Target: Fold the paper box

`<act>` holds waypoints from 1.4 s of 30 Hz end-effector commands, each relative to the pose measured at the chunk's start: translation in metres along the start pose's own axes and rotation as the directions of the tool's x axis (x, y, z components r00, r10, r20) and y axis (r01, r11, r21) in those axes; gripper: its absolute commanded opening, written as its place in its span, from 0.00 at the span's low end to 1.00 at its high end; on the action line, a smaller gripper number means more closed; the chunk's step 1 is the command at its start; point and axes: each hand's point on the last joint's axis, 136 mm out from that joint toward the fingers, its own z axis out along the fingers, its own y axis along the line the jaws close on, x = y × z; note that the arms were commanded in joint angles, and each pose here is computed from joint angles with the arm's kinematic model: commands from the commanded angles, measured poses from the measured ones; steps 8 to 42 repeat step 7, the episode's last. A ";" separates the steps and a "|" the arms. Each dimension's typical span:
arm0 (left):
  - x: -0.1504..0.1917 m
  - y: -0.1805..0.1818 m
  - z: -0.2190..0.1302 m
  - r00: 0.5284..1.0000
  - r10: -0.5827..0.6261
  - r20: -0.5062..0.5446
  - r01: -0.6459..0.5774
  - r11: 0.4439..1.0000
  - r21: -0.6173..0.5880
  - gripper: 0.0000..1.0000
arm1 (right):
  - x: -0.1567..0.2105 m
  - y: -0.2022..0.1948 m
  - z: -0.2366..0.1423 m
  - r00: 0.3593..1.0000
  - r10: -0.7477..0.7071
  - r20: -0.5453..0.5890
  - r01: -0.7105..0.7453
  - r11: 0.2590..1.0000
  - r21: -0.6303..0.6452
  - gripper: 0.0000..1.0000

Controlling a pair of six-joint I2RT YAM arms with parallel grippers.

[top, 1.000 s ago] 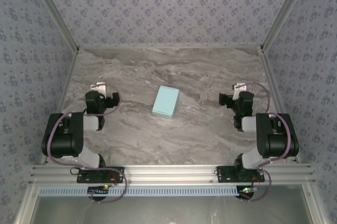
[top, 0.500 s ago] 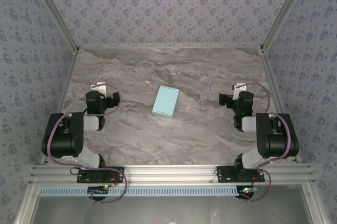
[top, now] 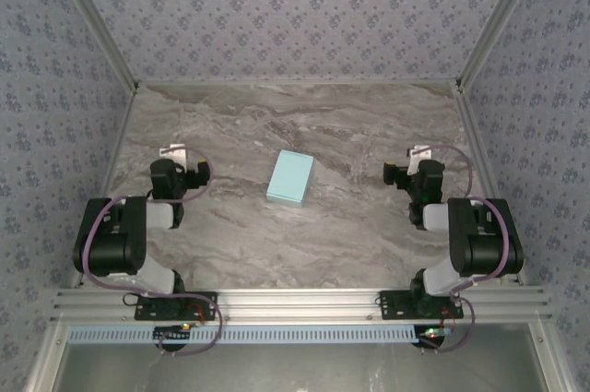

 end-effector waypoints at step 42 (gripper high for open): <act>-0.013 -0.002 0.001 0.999 -0.003 0.033 0.003 1.000 0.003 0.99 | -0.012 -0.001 0.003 1.000 0.019 0.025 -0.019 1.000 -0.002 1.00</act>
